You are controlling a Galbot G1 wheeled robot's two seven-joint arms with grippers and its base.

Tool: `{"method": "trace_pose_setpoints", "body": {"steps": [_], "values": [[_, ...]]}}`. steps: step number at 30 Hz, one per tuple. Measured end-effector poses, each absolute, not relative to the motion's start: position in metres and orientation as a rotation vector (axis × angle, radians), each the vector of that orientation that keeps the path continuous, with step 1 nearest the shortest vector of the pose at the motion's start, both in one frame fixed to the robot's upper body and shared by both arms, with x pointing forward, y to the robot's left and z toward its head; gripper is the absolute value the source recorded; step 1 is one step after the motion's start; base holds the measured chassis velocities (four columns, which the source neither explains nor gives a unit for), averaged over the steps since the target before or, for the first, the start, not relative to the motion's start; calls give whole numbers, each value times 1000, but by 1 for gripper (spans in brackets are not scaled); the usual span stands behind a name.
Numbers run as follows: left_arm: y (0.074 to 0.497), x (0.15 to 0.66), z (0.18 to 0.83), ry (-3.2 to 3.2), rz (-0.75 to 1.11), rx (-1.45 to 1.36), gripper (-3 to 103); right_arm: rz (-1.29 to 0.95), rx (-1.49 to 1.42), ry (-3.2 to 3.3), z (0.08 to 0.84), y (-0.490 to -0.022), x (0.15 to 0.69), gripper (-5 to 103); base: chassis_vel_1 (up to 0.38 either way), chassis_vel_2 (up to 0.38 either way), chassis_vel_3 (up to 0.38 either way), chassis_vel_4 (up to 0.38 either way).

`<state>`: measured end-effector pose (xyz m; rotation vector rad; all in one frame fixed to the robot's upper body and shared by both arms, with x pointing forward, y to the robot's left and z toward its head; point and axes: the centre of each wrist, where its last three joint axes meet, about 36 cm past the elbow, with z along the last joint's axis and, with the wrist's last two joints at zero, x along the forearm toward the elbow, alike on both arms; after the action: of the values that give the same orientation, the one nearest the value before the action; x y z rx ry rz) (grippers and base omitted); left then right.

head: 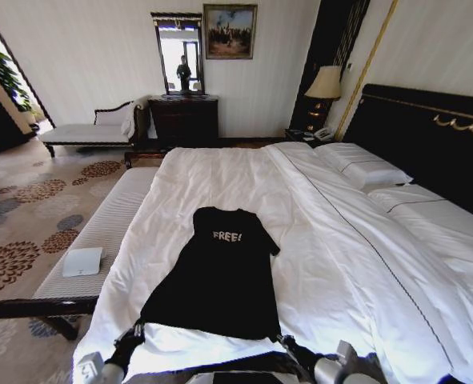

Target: Fold the clothes on the bed.

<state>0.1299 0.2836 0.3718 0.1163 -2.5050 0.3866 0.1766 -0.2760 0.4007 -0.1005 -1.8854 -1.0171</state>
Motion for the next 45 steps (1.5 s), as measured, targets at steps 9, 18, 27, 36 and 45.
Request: {"method": "trace_pose_setpoints", "body": {"steps": [9,18,27,36,45], "values": [[273,78,367,-2427,419,171,0,-856,-145,-1883,408,-276,161,0,0,0,0,0],[271,51,362,-2408,399,190,0,-781,-191,-1872,403,-279,154,0,0,0,0,0],[261,43,352,-2392,386,187,0,-755,-202,-1879,396,-278,158,0,0,0,0,0],[251,52,325,-2430,286,152,0,-746,-195,-1892,382,-271,170,0,0,0,0,0],[250,54,324,-2411,280,121,11,-709,-205,-1884,378,-269,168,21,0,0,0,0]]}}
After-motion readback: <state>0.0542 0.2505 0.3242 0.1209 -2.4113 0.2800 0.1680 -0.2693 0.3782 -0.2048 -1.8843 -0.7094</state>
